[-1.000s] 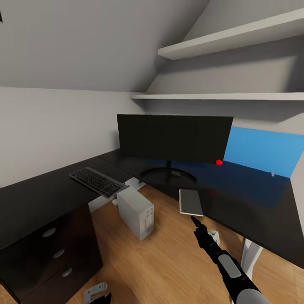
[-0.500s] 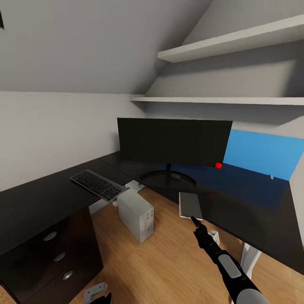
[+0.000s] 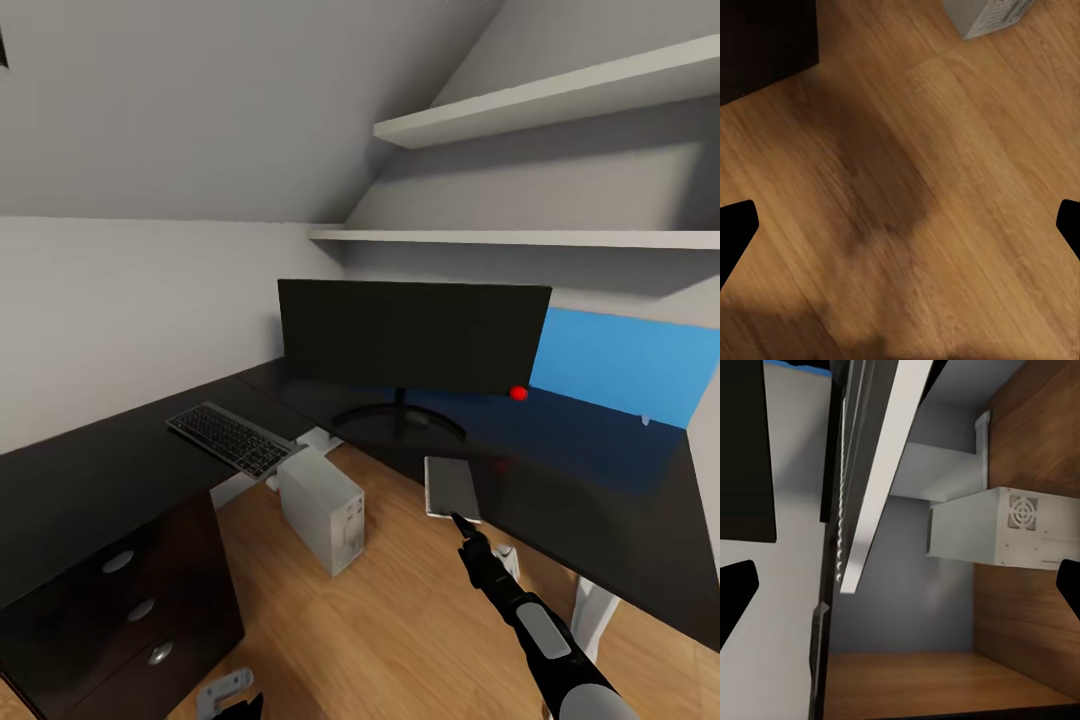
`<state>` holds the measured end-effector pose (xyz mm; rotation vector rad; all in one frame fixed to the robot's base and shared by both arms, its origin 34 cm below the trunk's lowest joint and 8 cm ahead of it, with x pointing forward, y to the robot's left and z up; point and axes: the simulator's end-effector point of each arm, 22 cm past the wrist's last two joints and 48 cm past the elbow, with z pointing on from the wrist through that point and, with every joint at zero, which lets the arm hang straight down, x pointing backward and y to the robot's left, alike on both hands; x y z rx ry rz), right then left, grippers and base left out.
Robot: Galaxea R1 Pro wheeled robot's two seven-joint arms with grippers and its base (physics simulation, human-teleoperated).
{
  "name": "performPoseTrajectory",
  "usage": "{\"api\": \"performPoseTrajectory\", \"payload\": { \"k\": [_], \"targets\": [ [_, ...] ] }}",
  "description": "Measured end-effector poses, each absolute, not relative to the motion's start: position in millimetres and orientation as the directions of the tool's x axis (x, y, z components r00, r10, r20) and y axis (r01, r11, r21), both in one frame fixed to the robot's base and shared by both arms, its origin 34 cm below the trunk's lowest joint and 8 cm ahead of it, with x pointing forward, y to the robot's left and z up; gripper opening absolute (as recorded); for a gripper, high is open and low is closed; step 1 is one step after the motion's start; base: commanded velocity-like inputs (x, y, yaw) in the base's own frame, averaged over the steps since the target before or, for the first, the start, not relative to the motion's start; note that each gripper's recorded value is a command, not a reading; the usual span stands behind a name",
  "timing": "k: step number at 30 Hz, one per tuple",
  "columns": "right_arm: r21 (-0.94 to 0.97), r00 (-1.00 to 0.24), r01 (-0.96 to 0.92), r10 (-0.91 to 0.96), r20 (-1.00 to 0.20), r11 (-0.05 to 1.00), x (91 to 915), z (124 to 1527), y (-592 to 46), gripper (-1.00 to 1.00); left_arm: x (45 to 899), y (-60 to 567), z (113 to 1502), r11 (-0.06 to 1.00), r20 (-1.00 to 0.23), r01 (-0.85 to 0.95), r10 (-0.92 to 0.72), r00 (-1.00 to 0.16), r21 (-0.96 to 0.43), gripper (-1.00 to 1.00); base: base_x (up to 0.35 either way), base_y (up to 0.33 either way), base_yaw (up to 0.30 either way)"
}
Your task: In the bedroom, organize the workspace by keeping the computer under the desk, ensuring the monitor is on the desk, placing the keyboard on the desk next to the monitor, placing the mouse on the desk next to the keyboard, moving the folder from the swivel chair onto the desk next to the mouse, stacking the notebook on top of the folder with the pen on top of the notebook, and positioning the swivel chair next to the desk.
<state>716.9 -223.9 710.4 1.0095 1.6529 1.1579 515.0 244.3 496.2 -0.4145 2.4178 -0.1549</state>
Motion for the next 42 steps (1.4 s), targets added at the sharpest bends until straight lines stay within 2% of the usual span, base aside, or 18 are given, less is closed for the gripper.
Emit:
{"api": "performPoseTrajectory", "payload": {
  "k": [12, 42],
  "targets": [
    [0.960, -0.308, 0.140, 0.932, -0.192, 0.244, 716.6, 709.6, -222.9, 1.00, 514.9, 244.0, 496.1, 0.943, -0.602, -0.254, -0.334, -0.725, -0.217, 1.00, 0.129, 0.097, 0.000],
    [0.959, -0.306, 0.139, 0.932, -0.194, 0.245, 717.0, 710.0, -224.2, 1.00, 514.8, 243.6, 496.0, 0.942, -0.601, -0.255, -0.335, -0.725, -0.217, 1.00, 0.046, 0.004, 0.000]
  ]
}}
